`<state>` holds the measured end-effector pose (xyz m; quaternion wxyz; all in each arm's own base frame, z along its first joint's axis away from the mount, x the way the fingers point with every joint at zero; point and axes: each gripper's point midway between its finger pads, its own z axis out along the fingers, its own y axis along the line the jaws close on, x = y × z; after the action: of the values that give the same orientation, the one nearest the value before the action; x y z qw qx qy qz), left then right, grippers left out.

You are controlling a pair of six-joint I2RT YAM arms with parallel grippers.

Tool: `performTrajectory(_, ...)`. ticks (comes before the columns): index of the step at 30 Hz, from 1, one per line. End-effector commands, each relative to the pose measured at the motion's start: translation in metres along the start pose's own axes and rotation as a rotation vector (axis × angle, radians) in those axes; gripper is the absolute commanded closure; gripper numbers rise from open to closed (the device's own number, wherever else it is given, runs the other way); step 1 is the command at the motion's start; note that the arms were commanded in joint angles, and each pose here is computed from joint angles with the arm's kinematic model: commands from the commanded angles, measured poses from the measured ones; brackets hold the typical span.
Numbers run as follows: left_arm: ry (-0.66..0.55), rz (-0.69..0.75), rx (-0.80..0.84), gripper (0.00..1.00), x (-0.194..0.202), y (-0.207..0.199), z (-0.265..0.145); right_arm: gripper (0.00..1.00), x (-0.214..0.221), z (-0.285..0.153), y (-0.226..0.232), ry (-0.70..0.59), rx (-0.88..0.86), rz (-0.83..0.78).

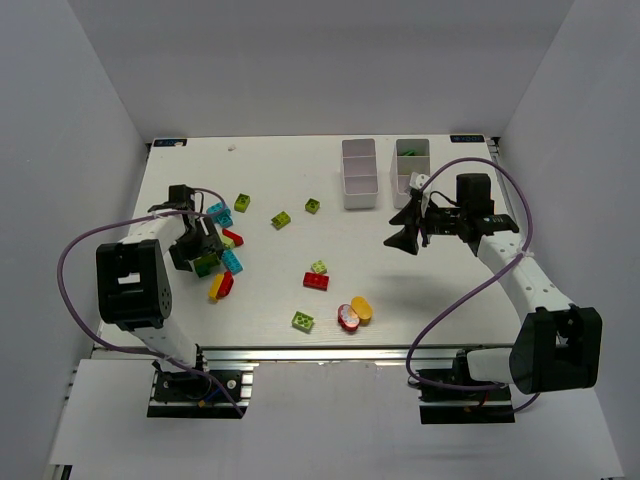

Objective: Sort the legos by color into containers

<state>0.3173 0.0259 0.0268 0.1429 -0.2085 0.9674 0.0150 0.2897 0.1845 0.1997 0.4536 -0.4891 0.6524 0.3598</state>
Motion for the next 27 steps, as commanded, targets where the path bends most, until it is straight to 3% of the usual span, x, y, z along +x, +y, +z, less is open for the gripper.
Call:
performTrajectory(1, -0.031, 0.007, -0.001, 0.12, -0.007, 0.000, -0.003, 0.34, -0.006, 0.000, 0.003, -0.018, -0.007, -0.012)
performTrajectory(5, -0.031, -0.002, -0.006, 0.19, -0.004, 0.002, -0.003, 0.34, -0.006, 0.000, 0.003, -0.019, -0.010, -0.011)
performTrajectory(9, -0.048, -0.014, 0.005, 0.34, -0.007, 0.000, -0.006, 0.34, -0.007, 0.000, 0.004, -0.019, -0.011, -0.013)
performTrajectory(13, -0.083, -0.033, 0.044, 0.59, -0.015, -0.008, -0.017, 0.36, -0.008, 0.001, 0.009, -0.013, -0.023, -0.005)
performTrajectory(15, -0.119, -0.062, 0.089, 0.63, -0.024, -0.016, -0.032, 0.39, -0.008, 0.007, 0.016, -0.002, -0.040, 0.012)
performTrajectory(16, -0.117, -0.073, 0.153, 0.69, -0.025, -0.027, -0.040, 0.40, -0.008, 0.010, 0.019, 0.004, -0.047, 0.027)
performTrajectory(20, -0.206, -0.204, 0.413, 0.72, -0.042, -0.069, -0.092, 0.45, -0.022, 0.031, 0.040, -0.014, -0.084, 0.144)
performTrajectory(21, -0.164, -0.239, 0.441, 0.72, -0.034, -0.074, -0.090, 0.45, -0.026, 0.040, 0.052, -0.012, -0.101, 0.268)
performTrajectory(22, -0.269, -0.248, 0.577, 0.73, -0.049, -0.091, -0.127, 0.45, -0.030, 0.045, 0.053, -0.021, -0.096, 0.319)
performTrajectory(27, -0.339, -0.504, 0.928, 0.79, -0.059, -0.129, -0.195, 0.36, -0.068, 0.081, 0.043, -0.062, 0.052, 0.464)
